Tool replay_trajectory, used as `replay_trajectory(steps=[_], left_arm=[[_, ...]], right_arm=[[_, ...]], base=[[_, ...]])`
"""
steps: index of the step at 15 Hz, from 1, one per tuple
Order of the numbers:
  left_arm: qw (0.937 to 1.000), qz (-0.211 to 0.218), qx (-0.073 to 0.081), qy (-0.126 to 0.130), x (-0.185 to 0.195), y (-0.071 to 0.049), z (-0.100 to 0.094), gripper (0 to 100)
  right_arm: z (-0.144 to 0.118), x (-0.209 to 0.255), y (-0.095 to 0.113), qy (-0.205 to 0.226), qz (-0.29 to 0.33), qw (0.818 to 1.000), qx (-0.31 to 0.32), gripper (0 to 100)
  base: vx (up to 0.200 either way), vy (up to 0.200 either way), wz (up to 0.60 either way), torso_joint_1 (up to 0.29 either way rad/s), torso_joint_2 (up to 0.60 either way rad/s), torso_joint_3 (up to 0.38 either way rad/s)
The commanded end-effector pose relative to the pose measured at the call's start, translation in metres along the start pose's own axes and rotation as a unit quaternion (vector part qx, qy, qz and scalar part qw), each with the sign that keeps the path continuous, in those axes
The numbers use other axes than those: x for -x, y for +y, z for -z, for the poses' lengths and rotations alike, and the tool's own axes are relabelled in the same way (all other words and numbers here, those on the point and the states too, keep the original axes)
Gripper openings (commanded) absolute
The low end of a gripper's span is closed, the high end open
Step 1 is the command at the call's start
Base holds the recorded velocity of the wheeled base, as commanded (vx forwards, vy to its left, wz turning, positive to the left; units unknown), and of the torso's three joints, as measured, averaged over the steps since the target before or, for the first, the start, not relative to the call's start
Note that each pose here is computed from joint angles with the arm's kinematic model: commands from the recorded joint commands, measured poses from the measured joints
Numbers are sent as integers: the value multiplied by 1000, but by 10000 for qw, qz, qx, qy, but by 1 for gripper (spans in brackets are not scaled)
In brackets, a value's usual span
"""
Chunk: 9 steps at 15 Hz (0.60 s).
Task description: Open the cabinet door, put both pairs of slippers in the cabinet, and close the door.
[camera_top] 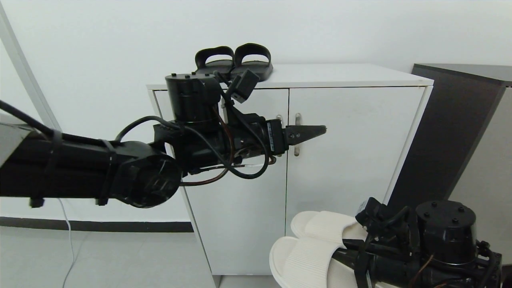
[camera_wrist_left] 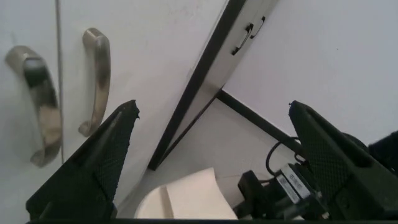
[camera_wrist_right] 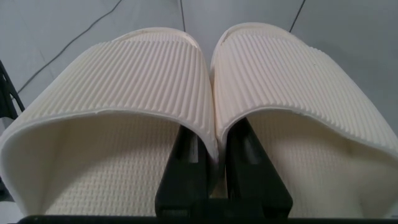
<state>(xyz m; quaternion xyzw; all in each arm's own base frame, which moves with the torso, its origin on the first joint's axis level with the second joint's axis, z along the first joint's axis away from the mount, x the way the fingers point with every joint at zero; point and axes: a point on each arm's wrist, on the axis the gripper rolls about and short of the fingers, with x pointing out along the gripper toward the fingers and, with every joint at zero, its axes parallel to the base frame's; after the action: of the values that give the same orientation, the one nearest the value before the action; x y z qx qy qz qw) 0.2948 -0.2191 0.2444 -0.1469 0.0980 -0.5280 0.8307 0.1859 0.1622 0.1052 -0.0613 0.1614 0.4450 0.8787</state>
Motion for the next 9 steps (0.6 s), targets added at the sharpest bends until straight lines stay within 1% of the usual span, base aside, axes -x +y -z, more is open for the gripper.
replay_trajectory(steps=[1,4,6,9], left_arm=[[9999,-72,63,81,-13,14,8,100],[9997,-232,77,51,-17,18,10,100],[9993,-370,64,-19,-17,19,8,100],[9981,-601,43,-124,-24,24,8,100]], right_arm=[[3,-2,0,49,-11,10000,-7,0],[2,-2,0,41,-3,10000,-8,0],[3,-2,0,48,-3,10000,-10,0],[3,-2,0,63,-12,10000,-21,0]], base=[[0,0,0,0,0,0],[0,0,0,0,0,0],[0,0,0,0,0,0],[0,0,0,0,0,0]])
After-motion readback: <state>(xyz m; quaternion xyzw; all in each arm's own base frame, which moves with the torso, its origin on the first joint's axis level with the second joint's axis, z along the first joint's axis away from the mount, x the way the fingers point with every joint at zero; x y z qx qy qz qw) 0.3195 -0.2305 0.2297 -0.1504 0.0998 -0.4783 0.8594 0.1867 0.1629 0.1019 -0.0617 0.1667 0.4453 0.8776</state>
